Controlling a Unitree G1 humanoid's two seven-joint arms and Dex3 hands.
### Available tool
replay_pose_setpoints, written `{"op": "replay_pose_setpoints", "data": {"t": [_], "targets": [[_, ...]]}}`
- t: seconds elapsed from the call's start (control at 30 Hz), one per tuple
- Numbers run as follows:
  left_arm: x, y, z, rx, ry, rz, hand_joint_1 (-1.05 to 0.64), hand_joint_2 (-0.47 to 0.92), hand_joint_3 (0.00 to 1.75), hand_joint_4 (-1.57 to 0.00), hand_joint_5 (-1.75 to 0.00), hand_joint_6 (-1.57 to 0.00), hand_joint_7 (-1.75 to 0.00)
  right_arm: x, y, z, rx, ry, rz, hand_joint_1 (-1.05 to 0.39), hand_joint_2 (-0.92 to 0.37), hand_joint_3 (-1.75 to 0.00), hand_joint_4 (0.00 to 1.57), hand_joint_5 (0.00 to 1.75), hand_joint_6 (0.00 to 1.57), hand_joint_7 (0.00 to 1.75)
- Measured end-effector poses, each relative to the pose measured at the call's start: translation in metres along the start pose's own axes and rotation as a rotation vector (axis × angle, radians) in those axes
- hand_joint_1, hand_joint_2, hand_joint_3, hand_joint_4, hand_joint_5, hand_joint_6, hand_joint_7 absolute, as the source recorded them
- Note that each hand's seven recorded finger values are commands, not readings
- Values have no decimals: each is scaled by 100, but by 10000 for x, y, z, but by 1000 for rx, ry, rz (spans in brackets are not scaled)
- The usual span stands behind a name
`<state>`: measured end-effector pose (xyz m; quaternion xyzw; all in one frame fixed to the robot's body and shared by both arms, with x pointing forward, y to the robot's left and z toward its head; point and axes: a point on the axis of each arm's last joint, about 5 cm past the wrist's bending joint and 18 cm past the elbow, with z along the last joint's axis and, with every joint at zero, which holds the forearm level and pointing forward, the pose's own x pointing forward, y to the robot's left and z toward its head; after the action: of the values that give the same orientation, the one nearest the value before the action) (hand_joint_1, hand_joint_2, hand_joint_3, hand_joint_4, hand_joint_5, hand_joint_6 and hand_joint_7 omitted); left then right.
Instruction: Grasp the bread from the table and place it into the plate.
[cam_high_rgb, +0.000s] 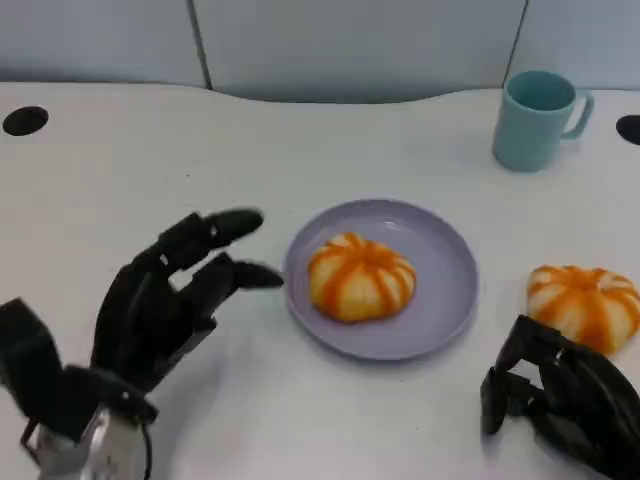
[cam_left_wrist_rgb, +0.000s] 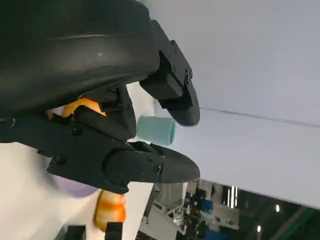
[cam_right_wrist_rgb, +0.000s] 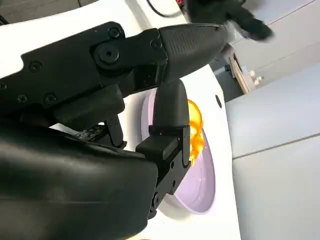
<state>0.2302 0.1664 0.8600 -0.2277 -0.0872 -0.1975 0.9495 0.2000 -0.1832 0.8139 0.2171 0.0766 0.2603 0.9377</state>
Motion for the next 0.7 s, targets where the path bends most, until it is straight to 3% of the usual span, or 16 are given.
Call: {"op": "replay_pose_setpoints", "data": {"t": [0.1,0.3,0.7], "targets": [[-174,3,4,-45,-12,58,-56,92,44,-63,-175,-37,-173,5,2,-1,1,2,-1,-52,-92,-24,66,175,58,150],[-532,-62,-64,-122,26,180,-50,92,47,-72,-175,-43,-175,3,-1,2,0,2,-1,-53,-92,-24,67,175,58,152],[-754,-145,-145,-179,72,258,-46,92,39,-79,-175,-54,-175,-38,-8,-14,-9,-1,4,-49,-92,-25,66,175,57,152]]}}
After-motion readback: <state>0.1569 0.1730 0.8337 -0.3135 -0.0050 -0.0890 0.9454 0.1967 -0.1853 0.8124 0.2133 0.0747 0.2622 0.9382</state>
